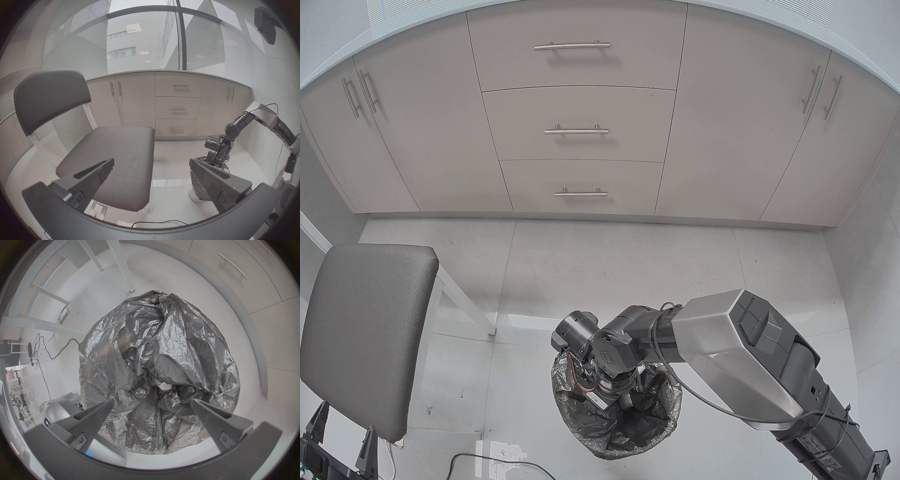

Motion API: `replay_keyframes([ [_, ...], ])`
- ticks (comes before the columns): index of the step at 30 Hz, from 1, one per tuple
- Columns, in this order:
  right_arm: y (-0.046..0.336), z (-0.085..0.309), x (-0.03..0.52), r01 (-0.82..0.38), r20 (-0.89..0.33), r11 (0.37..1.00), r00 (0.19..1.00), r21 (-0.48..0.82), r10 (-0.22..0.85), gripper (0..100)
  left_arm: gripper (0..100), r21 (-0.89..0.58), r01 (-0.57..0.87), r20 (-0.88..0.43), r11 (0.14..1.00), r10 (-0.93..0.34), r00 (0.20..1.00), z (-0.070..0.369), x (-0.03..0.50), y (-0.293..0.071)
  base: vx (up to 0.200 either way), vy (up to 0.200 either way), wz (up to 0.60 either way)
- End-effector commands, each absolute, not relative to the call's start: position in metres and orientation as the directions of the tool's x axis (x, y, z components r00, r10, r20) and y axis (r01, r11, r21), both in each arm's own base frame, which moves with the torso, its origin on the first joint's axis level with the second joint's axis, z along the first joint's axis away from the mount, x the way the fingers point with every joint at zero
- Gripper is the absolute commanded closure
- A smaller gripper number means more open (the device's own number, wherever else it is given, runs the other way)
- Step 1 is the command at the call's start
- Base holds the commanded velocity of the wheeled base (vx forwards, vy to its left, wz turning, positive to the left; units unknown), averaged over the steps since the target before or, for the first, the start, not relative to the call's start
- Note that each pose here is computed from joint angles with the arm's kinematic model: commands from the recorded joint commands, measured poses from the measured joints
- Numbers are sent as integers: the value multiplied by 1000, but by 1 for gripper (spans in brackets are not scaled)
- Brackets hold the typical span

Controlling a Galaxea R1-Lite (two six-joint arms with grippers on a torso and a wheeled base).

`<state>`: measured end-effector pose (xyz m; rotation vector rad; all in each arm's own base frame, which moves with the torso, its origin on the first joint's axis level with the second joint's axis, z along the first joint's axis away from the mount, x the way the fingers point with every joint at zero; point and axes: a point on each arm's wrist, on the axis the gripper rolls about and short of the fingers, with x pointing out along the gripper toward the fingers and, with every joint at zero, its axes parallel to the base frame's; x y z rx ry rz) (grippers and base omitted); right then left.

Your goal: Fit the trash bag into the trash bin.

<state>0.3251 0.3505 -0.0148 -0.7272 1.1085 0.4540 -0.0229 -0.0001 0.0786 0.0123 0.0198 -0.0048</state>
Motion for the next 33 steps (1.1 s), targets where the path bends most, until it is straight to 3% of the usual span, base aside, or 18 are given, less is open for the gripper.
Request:
replay_keyframes([
  [1, 350, -20, 325, -663, -922, 686, 386, -299, -29, 0, 0, 12, 5, -15, 1000, -5, 1000, 75, -23, 0, 0, 0, 0],
  [4, 350, -25, 327, -660, -921, 688, 389, -301, -30, 0, 0, 12, 5, -15, 1000, -5, 1000, 75, -23, 0, 0, 0, 0],
  [14, 349, 19, 330, -635, -891, 714, 452, -295, 34, 0, 0, 12, 5, -15, 1000, -5, 1000, 75, -23, 0, 0, 0, 0],
  [21, 318, 46, 353, -571, -883, 767, 469, -292, 13, 0, 0, 12, 6, -17, 1000, -6, 1000, 75, -23, 0, 0, 0, 0],
  [33, 271, 25, 392, -478, -898, 827, 433, -296, -71, 0, 0, 12, 5, -15, 1000, -5, 1000, 75, -23, 0, 0, 0, 0],
])
